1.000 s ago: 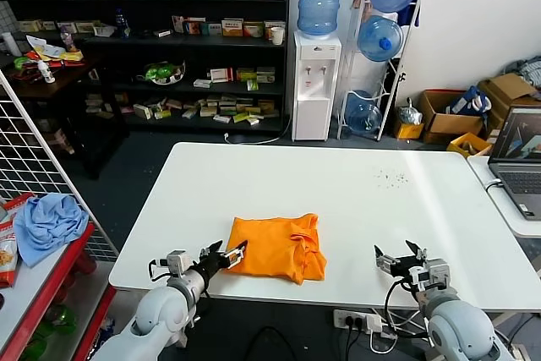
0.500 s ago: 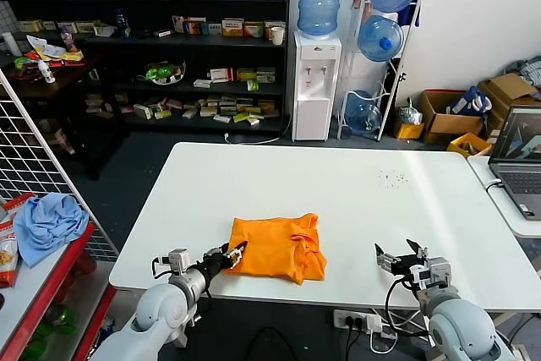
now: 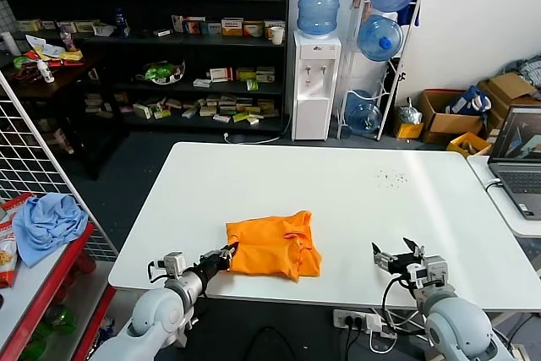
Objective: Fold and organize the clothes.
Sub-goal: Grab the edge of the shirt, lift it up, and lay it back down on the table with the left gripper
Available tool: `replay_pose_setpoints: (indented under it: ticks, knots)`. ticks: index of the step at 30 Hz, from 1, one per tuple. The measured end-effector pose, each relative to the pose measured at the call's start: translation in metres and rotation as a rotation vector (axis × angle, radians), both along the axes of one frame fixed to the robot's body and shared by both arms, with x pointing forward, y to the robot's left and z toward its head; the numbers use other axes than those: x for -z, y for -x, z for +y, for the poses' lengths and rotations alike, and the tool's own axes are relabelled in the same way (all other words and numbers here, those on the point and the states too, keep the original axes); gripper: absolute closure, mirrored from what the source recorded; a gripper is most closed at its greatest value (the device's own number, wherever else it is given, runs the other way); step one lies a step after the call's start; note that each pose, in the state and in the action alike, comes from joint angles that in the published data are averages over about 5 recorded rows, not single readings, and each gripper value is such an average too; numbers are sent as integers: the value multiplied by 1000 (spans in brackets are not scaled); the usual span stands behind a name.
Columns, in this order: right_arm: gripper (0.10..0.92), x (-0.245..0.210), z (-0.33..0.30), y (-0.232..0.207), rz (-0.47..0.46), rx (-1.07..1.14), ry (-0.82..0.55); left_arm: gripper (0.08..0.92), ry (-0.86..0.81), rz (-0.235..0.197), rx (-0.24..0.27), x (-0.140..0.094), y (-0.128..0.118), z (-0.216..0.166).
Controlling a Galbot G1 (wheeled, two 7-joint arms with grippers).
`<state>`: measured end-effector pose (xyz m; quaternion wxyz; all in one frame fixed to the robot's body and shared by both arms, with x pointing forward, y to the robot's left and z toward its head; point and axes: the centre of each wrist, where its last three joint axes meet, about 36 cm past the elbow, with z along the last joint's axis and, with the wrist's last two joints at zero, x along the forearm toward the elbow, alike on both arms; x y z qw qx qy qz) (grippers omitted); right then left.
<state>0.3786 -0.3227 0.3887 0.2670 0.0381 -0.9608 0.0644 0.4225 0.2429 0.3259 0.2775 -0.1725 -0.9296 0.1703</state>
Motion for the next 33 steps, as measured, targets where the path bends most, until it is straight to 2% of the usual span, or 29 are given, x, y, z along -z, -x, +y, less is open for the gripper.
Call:
replay_pose_setpoints:
  ticks: [8,14,24,33]
  knots:
    - [200,-2,10,-7,-4,-19,-5,885,-32,-22,-45,-16,8,22]
    - [200,-1,19,-12,-6,-39,-15,885,-134,-24,-97,-30,9,59]
    - [200,2,32,-17,-8,-64,-31,885,-454,-78,-197,-57,-8,151]
    - [200,4,42,-22,-12,-83,-47,885,-801,-149,-247,-82,-12,229]
